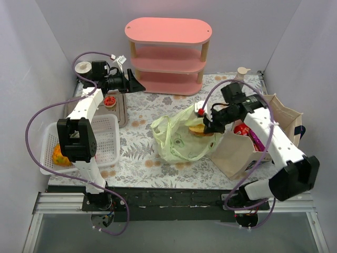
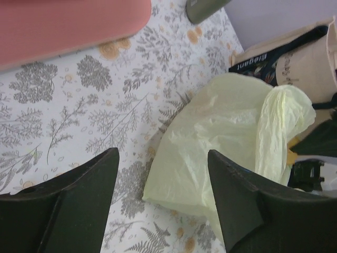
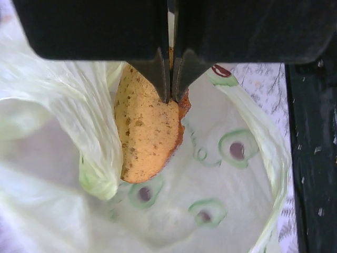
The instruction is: Untie the knot of the grocery bags and take out the mixed food
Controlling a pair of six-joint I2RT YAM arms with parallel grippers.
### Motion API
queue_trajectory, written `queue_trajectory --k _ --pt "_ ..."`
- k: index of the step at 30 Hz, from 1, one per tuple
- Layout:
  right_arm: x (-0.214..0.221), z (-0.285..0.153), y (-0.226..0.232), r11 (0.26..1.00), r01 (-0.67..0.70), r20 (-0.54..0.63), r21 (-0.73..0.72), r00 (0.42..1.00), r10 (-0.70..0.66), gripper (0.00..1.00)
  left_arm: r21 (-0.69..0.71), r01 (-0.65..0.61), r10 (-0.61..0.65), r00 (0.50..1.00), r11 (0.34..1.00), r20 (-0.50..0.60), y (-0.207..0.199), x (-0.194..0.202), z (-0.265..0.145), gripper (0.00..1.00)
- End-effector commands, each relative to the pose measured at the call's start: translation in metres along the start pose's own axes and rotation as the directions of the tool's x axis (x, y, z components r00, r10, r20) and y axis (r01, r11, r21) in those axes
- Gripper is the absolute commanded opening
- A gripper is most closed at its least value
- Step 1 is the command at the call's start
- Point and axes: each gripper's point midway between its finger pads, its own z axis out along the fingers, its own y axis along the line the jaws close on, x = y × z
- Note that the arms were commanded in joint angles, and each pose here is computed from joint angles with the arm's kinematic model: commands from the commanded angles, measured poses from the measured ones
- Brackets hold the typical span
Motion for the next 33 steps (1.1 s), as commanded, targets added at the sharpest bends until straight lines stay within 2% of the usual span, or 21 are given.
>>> queue_trajectory --k 1,2,3,4,5,7,10,11,13,16,18,19,20,21,23,24,26,27,29,32,33 --pt "-0.079 -0.064 -0.021 0.969 0.037 0.283 0.245 0.953 -0.108 0.01 -0.004 -0.066 0.065 0.984 0.998 0.167 -0.029 -0.059 -0.012 0.68" --pt "-0.096 -0.078 -0.02 0.954 0.047 0.345 0.298 0.926 -0.153 0.01 0.021 -0.038 0.034 0.981 0.999 0.191 -0.039 -0.068 -0.013 0.68" --pt "-0.117 -0.09 -0.034 0.921 0.078 0.394 0.382 0.887 -0.239 0.01 0.047 -0.092 0.079 0.972 0.995 0.223 -0.053 -0.079 -0.012 0.68" --pt "-0.125 -0.094 -0.036 0.919 0.052 0.43 0.391 0.872 -0.233 0.01 0.064 -0.145 0.125 0.96 0.987 0.251 -0.07 -0.094 -0.014 0.68" --pt "-0.129 -0.092 -0.038 0.932 -0.026 0.48 0.362 0.862 -0.163 0.01 0.076 -0.197 0.171 0.95 0.977 0.263 -0.081 -0.1 -0.013 0.68" --pt "-0.139 -0.091 -0.058 0.932 -0.09 0.53 0.35 0.84 -0.118 0.01 0.131 -0.329 0.28 0.914 0.935 0.294 -0.12 -0.107 -0.016 0.68" --pt "-0.151 -0.088 -0.075 0.951 -0.165 0.587 0.263 0.809 -0.022 0.01 0.186 -0.518 0.444 0.834 0.835 0.327 -0.162 -0.098 -0.021 0.7" --pt "-0.162 -0.092 -0.073 0.964 -0.145 0.608 0.225 0.793 -0.023 0.01 0.2 -0.573 0.498 0.804 0.795 0.325 -0.175 -0.09 -0.017 0.7" --pt "-0.164 -0.083 -0.077 0.977 -0.153 0.613 0.146 0.789 0.032 0.01 0.187 -0.701 0.629 0.705 0.688 0.329 -0.192 -0.077 -0.019 0.72" --pt "-0.169 -0.077 -0.082 0.98 -0.191 0.623 0.061 0.774 0.112 0.01 0.19 -0.824 0.754 0.566 0.534 0.334 -0.218 -0.051 -0.016 0.73" --pt "-0.168 -0.074 -0.083 0.977 -0.212 0.623 0.033 0.768 0.146 0.01 0.211 -0.846 0.782 0.534 0.491 0.321 -0.227 -0.032 -0.007 0.75" --pt "-0.166 -0.072 -0.085 0.975 -0.219 0.622 0.025 0.767 0.156 0.01 0.201 -0.879 0.816 0.476 0.431 0.33 -0.231 -0.028 -0.007 0.75" --pt "-0.168 -0.072 -0.086 0.976 -0.216 0.626 0.027 0.765 0.152 0.01 0.208 -0.897 0.834 0.439 0.389 0.334 -0.238 -0.022 -0.006 0.75" --pt "-0.167 -0.071 -0.087 0.975 -0.222 0.627 0.024 0.763 0.158 0.01 0.231 -0.895 0.843 0.44 0.382 0.309 -0.238 -0.011 -0.005 0.76" --pt "-0.169 -0.072 -0.086 0.975 -0.222 0.63 0.023 0.76 0.158 0.01 0.227 -0.933 0.889 0.34 0.279 0.308 -0.239 -0.003 -0.001 0.76" --pt "-0.169 -0.072 -0.088 0.975 -0.221 0.633 0.025 0.759 0.156 0.01 0.253 -0.927 0.896 0.343 0.276 0.283 -0.236 0.007 -0.001 0.76" --pt "-0.172 -0.074 -0.088 0.975 -0.22 0.638 0.021 0.754 0.156 0.01 0.243 -0.952 0.926 0.253 0.187 0.281 -0.233 0.01 0.001 0.76" --pt "-0.173 -0.074 -0.088 0.977 -0.213 0.642 0.022 0.752 0.149 0.01 0.268 -0.945 0.932 0.255 0.185 0.258 -0.226 0.018 0.005 0.75" --pt "-0.176 -0.074 -0.087 0.979 -0.204 0.647 0.009 0.748 0.15 0.01 0.28 -0.95 0.944 0.21 0.136 0.255 -0.224 0.024 0.011 0.74" --pt "-0.176 -0.071 -0.087 0.978 -0.208 0.646 0.0 0.747 0.158 0.01 0.278 -0.946 0.948 0.232 0.167 0.219 -0.214 0.03 0.028 0.68" --pt "-0.176 -0.071 -0.086 0.978 -0.208 0.646 -0.004 0.746 0.161 0.01 0.254 -0.955 0.949 0.216 0.156 0.228 -0.213 0.025 0.032 0.68"
